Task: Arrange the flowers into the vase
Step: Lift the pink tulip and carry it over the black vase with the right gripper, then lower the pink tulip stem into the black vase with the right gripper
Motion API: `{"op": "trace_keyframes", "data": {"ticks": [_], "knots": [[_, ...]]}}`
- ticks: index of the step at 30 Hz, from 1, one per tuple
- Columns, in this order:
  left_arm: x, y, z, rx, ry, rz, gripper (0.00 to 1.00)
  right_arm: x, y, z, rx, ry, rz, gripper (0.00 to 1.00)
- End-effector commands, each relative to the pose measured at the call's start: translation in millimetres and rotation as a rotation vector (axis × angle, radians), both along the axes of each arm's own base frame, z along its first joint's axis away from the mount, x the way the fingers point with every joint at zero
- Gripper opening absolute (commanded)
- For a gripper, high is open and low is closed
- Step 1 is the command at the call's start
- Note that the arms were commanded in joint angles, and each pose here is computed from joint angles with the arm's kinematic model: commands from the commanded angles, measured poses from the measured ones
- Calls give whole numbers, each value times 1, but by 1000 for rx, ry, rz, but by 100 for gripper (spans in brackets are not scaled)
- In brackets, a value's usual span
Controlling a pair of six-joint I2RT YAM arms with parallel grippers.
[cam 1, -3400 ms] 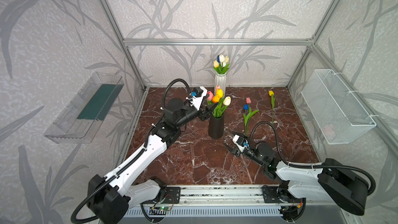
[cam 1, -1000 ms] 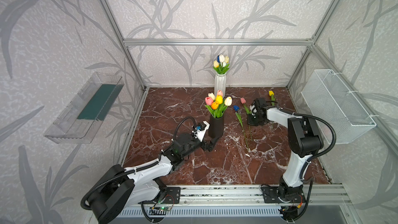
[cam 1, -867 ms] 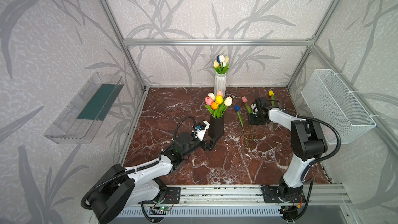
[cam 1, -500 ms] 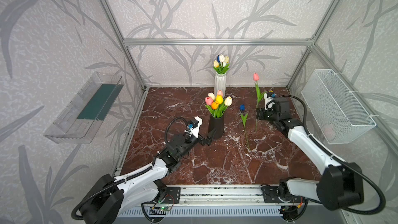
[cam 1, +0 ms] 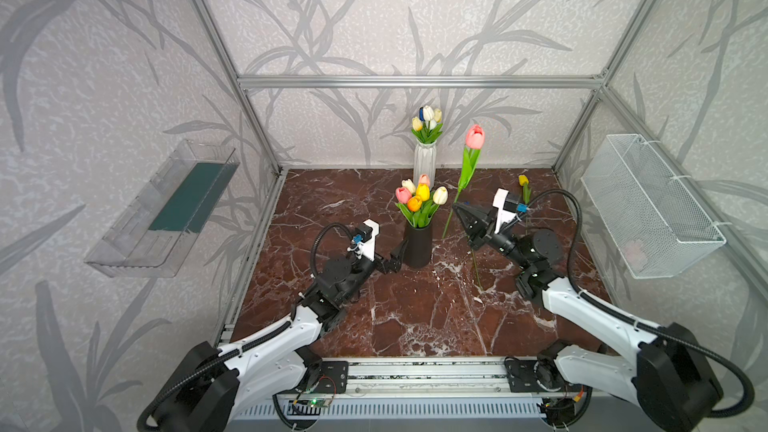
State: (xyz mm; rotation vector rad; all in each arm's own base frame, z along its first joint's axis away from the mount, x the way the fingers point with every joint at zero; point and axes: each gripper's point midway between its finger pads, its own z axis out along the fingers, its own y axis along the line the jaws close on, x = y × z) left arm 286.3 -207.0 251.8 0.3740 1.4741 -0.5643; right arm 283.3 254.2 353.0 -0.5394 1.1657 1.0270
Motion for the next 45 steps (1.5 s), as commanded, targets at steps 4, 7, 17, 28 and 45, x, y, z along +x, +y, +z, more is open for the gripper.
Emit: {"op": "trace_keyframes", "data": {"ticks": [4, 7, 17, 28, 45], "knots": [[-4, 8, 1, -16, 0, 22, 99, 13, 10, 33, 108, -193, -64, 0], [-6, 12, -1, -14, 7, 29, 100, 22, 18, 27, 85, -205, -93, 0], [-6, 16, -7, 7, 11, 46, 99, 34, 22, 27, 66, -230, -149, 0], [-3, 12, -10, 26, 17, 42, 100, 38, 30, -7, -9, -181, -150, 0], [-1, 10, -15, 21, 28, 37, 100, 27, 37, -61, -161, -134, -137, 0]]}}
